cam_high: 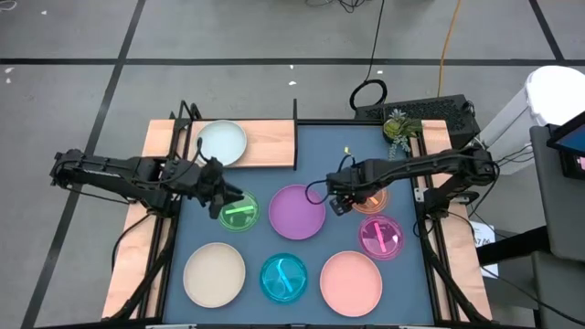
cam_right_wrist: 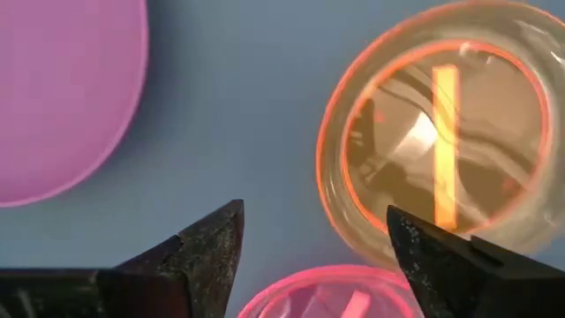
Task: Place and stack plates onto a shelf
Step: Put the orange plate on the shelf
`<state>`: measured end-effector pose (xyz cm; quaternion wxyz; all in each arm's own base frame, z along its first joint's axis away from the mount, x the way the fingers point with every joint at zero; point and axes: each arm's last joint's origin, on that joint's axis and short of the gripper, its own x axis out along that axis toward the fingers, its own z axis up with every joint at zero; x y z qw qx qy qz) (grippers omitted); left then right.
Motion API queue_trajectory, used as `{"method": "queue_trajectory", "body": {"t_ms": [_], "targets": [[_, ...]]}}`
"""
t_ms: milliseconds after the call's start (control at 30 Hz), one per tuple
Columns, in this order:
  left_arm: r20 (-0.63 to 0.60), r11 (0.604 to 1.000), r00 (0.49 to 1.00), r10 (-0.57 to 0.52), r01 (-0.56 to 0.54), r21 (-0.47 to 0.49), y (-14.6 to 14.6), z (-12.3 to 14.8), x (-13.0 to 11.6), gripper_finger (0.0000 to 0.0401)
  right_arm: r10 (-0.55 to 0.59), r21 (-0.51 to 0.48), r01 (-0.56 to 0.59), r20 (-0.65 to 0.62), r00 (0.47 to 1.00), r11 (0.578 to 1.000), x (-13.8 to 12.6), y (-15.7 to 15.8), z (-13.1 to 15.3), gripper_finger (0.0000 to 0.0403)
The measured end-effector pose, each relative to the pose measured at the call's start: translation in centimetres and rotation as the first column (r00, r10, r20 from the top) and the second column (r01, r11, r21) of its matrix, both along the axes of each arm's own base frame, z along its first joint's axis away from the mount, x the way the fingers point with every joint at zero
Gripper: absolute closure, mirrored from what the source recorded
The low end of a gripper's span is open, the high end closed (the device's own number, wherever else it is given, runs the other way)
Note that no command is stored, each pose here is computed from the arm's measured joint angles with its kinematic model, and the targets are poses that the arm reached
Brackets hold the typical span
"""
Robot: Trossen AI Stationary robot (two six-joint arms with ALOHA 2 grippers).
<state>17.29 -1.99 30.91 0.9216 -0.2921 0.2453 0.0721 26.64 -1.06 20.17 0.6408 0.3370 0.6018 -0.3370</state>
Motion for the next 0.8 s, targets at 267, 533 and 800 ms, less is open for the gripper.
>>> {"method": "queue_trajectory", "body": {"t_ms": [267,533,800], "targets": [[0.002,0.998,1.000,0.009,-0.009,0.061,0.1,0.0,0.0,0.0284,0.065,0.000,-0.065,-0.033,0.997,0.998,-1.2,0.0,-2.6,0.0182],[0.002,0.998,1.000,0.021,-0.022,0.067,0.2,0.0,0.0,0.0284,0.116,-0.007,-0.116,-0.013,0.993,0.993,-2.0,0.1,-4.8,0.0222],[0.002,0.997,1.000,0.025,-0.025,0.068,0.2,0.0,0.0,0.0284,0.156,-0.007,-0.156,-0.028,0.987,0.988,-2.8,0.1,-5.9,0.0265]]}}
